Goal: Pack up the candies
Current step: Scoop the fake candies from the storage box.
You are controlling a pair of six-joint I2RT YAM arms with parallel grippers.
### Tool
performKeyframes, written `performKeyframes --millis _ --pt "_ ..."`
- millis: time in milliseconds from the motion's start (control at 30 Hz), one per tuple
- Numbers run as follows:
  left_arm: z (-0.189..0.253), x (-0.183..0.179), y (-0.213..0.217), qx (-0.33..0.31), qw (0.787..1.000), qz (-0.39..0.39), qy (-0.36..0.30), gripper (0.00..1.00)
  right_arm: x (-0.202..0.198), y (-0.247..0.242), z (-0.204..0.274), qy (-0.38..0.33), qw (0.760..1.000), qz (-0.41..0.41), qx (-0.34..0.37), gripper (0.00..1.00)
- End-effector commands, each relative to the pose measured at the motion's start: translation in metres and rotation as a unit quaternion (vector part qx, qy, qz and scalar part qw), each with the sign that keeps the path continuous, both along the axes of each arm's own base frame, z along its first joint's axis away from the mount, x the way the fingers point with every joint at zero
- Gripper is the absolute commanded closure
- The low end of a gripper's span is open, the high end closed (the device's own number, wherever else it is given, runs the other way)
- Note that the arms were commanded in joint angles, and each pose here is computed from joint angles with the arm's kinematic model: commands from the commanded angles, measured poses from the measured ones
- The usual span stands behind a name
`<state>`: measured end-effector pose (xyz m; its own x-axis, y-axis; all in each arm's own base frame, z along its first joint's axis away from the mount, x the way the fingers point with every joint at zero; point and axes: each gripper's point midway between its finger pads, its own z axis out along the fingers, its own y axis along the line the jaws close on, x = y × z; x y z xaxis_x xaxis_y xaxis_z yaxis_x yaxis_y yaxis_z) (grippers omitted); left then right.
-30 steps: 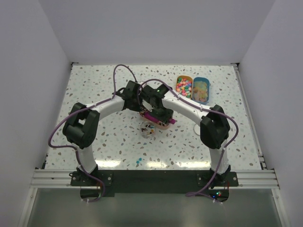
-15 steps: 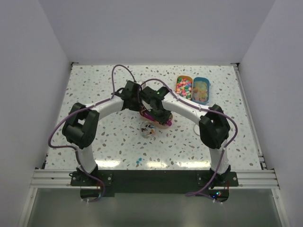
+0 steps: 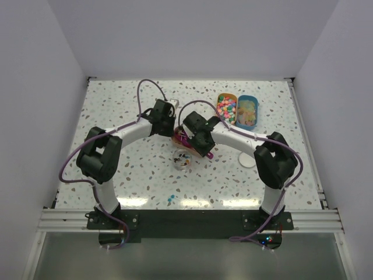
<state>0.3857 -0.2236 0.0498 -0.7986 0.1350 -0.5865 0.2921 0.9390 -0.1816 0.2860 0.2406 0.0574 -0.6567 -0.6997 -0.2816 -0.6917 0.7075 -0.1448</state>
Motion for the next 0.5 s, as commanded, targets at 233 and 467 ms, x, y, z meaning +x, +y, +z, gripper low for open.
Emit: performKeyframes --millis 233,467 --pt "0.031 0.006 -0.009 -0.013 0.999 0.004 -0.036 0.96 0.02 0.019 0.014 -0.071 0.994 0.027 0.077 1.0" --pt "0.03 0.016 0.006 0.008 0.998 0.033 -0.046 0.96 0.009 0.004 0.018 -0.069 0.995 0.044 0.063 1.0"
